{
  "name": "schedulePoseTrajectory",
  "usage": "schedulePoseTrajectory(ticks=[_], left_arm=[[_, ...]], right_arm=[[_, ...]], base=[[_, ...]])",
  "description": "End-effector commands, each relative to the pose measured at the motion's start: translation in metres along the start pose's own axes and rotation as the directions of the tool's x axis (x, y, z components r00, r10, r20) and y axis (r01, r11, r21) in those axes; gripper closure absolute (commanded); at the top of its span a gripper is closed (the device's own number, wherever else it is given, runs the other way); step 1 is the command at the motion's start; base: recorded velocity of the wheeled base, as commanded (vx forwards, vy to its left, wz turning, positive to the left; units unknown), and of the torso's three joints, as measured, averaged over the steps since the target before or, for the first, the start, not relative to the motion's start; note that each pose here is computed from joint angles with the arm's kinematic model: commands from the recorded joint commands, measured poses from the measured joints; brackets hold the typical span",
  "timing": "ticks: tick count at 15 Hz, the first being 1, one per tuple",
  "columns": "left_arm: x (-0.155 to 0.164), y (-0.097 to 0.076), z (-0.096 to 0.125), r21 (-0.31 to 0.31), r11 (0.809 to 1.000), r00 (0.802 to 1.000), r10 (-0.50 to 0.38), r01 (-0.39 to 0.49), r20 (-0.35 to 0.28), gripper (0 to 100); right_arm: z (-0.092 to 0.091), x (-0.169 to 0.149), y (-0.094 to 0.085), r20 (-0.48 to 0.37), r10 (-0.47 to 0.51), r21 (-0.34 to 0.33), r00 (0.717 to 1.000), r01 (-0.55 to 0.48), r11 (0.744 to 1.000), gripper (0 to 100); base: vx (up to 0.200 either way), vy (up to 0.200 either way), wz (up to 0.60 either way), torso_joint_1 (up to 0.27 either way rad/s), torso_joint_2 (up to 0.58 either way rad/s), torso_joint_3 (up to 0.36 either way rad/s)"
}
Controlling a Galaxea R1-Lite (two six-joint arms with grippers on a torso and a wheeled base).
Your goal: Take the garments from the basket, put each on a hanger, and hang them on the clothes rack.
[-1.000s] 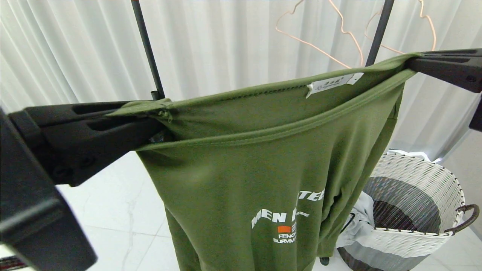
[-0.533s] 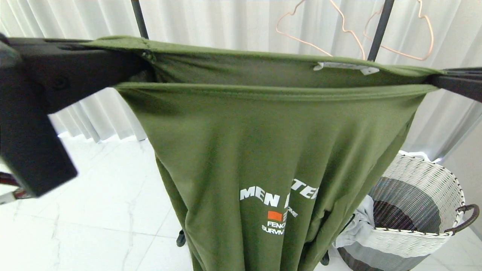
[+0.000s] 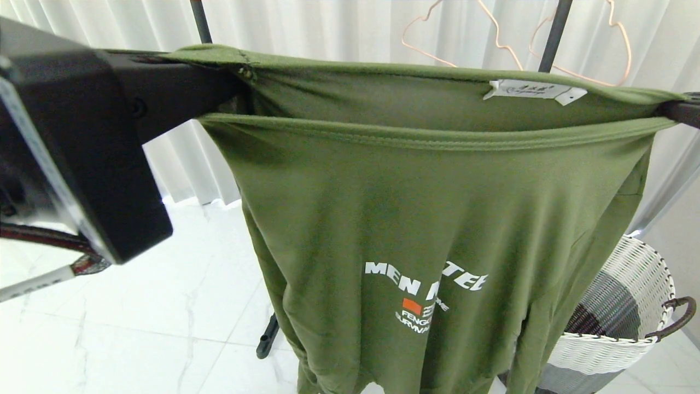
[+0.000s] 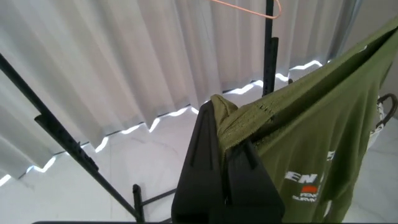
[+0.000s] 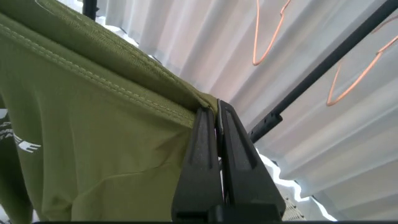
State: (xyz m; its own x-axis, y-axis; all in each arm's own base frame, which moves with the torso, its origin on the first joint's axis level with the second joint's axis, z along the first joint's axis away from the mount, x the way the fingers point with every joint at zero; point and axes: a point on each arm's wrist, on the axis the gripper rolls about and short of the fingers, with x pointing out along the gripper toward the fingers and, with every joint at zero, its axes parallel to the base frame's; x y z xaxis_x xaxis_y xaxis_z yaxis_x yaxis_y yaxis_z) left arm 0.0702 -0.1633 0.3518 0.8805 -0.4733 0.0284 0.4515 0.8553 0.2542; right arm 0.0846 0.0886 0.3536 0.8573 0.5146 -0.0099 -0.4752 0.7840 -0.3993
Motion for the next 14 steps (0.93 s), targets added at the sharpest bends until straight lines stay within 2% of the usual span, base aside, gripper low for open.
schedulePoseTrajectory(ticks=[1, 4, 5, 7, 9, 14], left_arm=[[0.000, 0.000, 0.001, -0.002, 1.000, 1.000, 0.009, -0.009, -0.001, 100], [-0.001, 0.002, 0.002, -0.006, 1.000, 1.000, 0.022, -0.022, 0.000, 100], [-0.001, 0.002, 0.002, -0.007, 1.000, 1.000, 0.028, -0.028, -0.001, 100], [0.003, 0.007, 0.001, -0.005, 0.995, 0.995, 0.102, -0.102, -0.022, 100], [0.007, 0.013, -0.002, 0.003, 0.982, 0.981, 0.190, -0.190, -0.050, 100], [0.008, 0.014, -0.004, 0.009, 0.975, 0.973, 0.221, -0.220, -0.062, 100]], right_arm=[[0.000, 0.000, 0.000, 0.001, 0.000, 0.000, 1.000, 0.000, 1.000, 100], [-0.001, -0.001, -0.001, -0.010, -0.020, -0.006, 1.000, 0.020, 1.000, 100], [-0.001, -0.004, -0.001, -0.003, -0.013, -0.004, 1.000, 0.013, 1.000, 0], [-0.007, -0.019, 0.004, 0.029, 0.049, -0.004, 0.998, -0.049, 0.999, 0], [-0.014, -0.034, 0.009, 0.057, 0.120, -0.007, 0.991, -0.120, 0.993, 0], [-0.014, -0.036, 0.013, 0.077, 0.167, -0.012, 0.983, -0.167, 0.986, 0]], base=[[0.000, 0.000, 0.00, 0.000, 0.00, 0.000], [0.000, 0.000, 0.00, 0.000, 0.00, 0.000], [0.000, 0.000, 0.00, 0.000, 0.00, 0.000], [0.000, 0.000, 0.00, 0.000, 0.00, 0.000], [0.000, 0.000, 0.00, 0.000, 0.00, 0.000], [0.000, 0.000, 0.00, 0.000, 0.00, 0.000]])
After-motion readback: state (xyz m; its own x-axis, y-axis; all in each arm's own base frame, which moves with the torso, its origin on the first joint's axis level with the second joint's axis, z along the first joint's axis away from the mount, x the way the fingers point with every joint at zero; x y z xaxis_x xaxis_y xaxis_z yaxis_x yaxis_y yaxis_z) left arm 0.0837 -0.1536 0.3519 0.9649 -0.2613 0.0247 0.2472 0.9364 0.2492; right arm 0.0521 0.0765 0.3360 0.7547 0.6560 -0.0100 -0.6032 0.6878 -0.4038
